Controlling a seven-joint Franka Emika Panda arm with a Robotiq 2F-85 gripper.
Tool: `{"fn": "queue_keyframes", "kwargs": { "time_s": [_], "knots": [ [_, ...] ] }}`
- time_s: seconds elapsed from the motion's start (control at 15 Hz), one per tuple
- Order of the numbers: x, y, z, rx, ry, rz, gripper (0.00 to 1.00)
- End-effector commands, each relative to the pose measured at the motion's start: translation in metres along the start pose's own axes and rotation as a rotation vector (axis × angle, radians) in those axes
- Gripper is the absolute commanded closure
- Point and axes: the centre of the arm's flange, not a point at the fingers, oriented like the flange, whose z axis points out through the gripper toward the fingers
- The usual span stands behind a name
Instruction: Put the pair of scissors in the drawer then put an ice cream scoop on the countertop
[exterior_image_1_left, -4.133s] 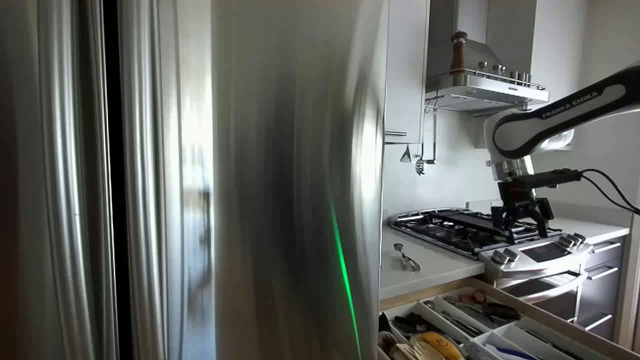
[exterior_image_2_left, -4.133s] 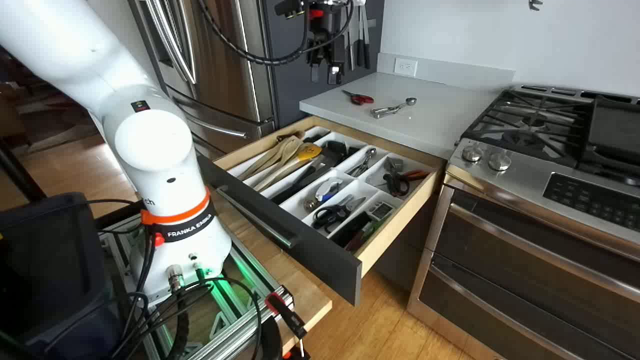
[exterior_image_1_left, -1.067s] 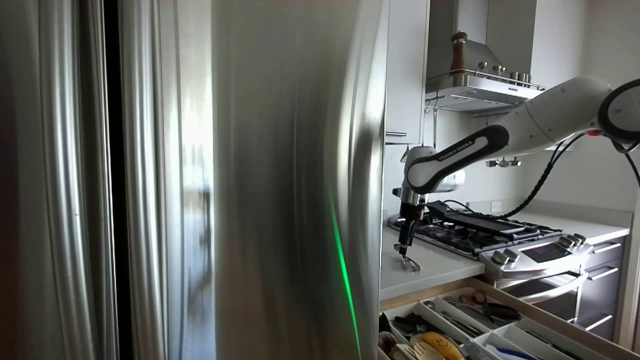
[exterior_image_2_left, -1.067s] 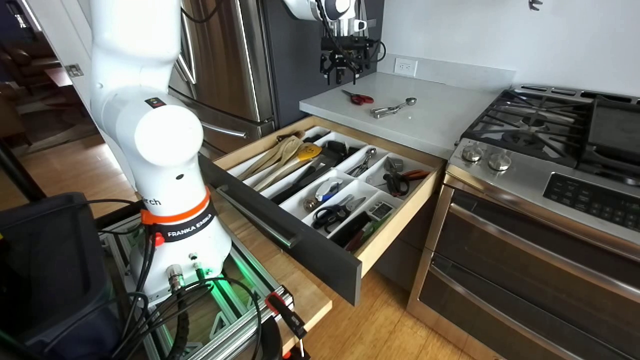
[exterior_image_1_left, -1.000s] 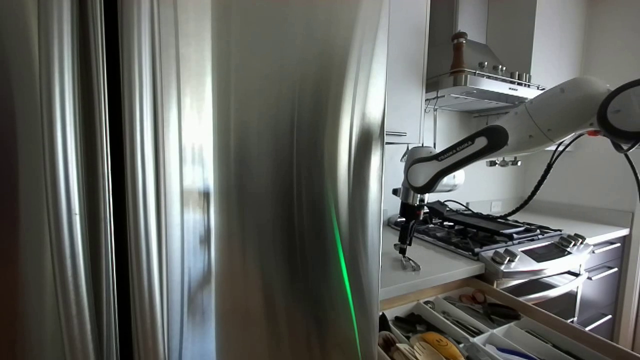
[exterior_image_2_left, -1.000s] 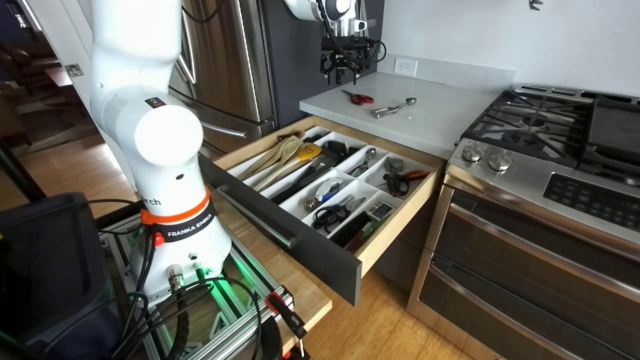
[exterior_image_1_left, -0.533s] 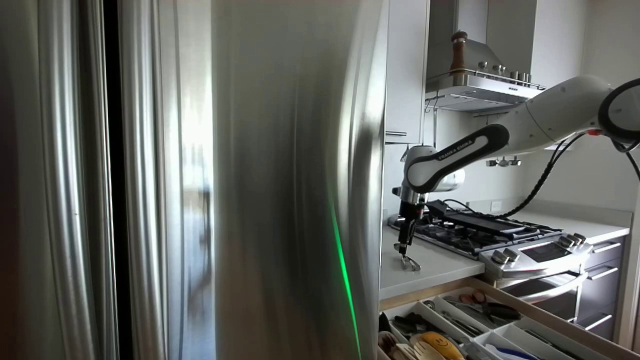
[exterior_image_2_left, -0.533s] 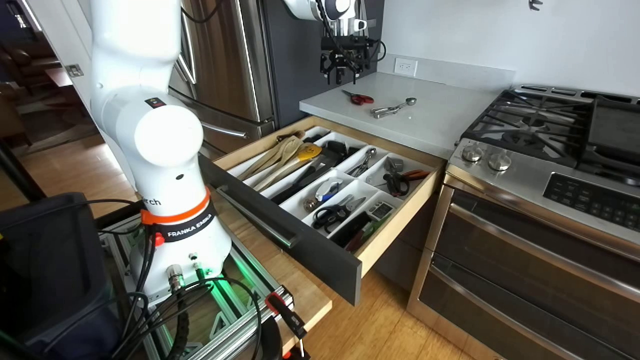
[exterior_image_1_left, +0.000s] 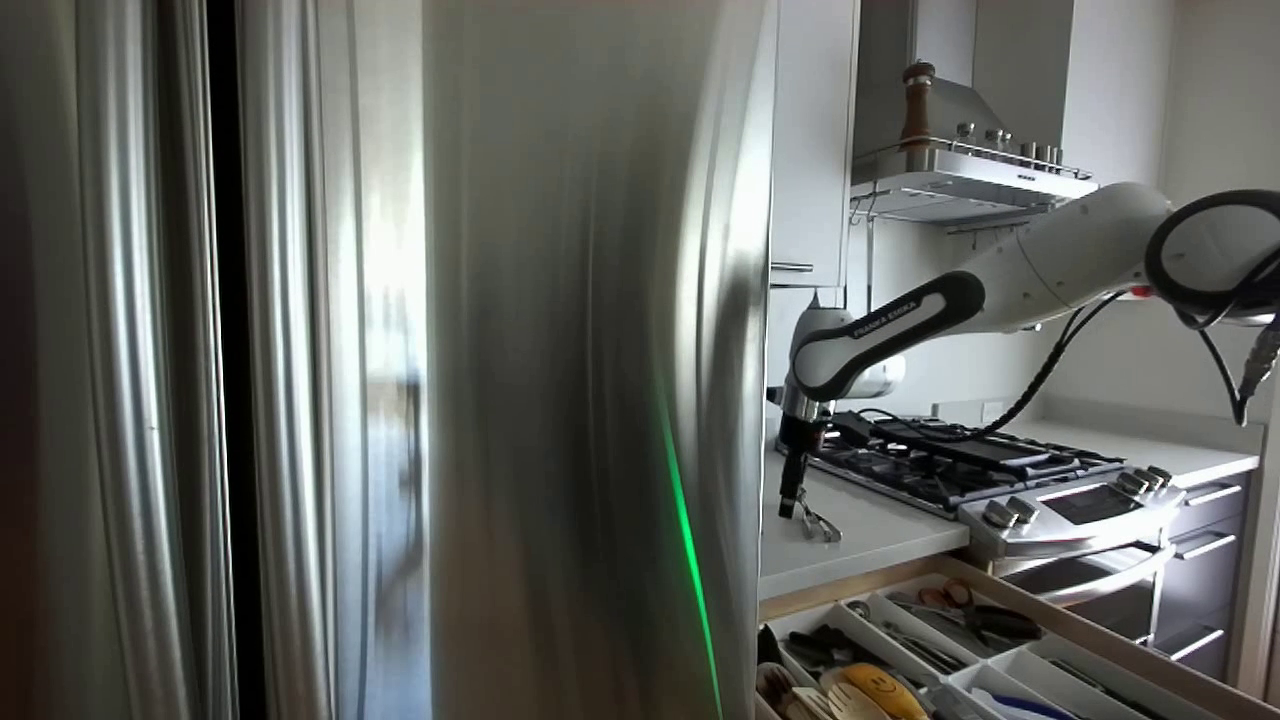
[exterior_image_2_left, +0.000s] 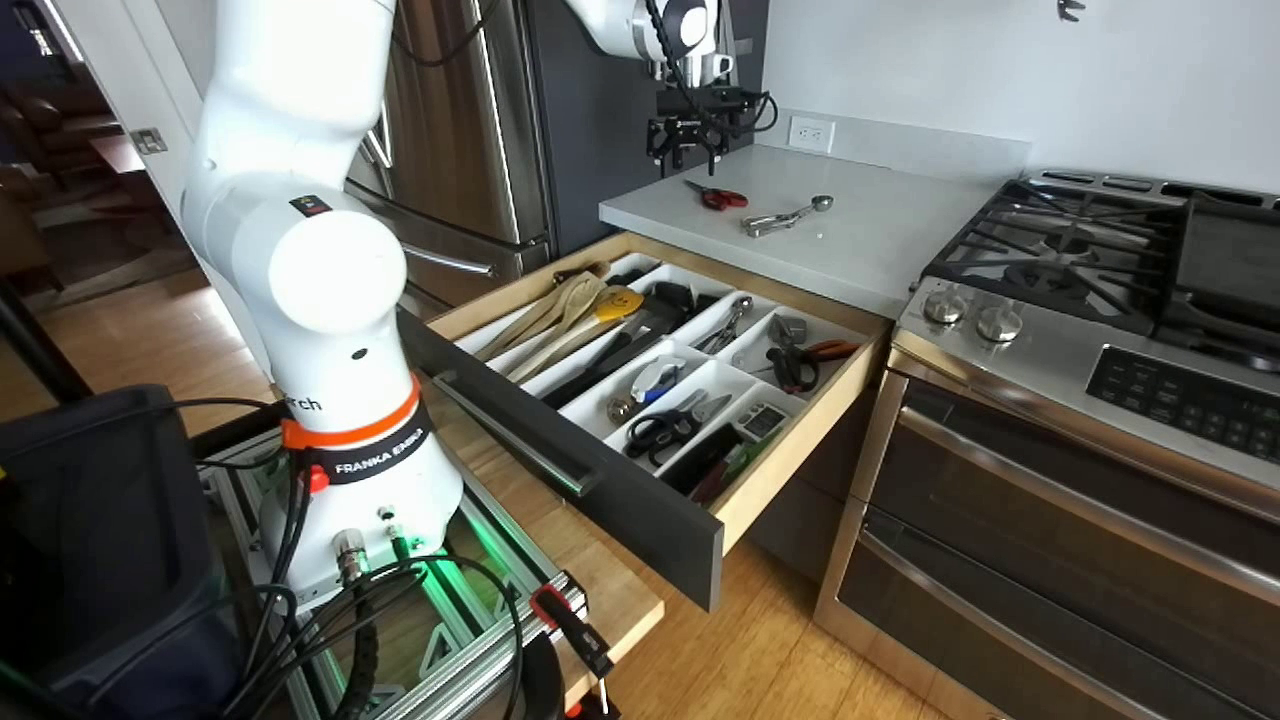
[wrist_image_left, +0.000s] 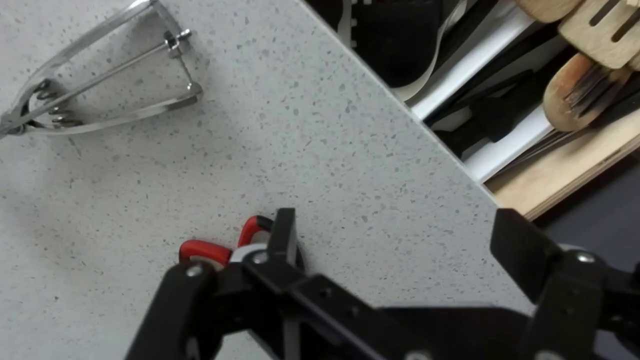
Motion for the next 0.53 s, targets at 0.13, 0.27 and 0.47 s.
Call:
{"fn": "queue_keyframes", "kwargs": {
  "time_s": [0.13,0.27,0.47],
  "knots": [
    [0.023,0.037,0.049,0.029,0.049,-0.119,0.00],
    [0.029,0.041,0.062,0.038,0.063,-0.152,0.00],
    [0.043,0.042,0.073,0.041,0.095,-0.198,0.00]
  ]
}}
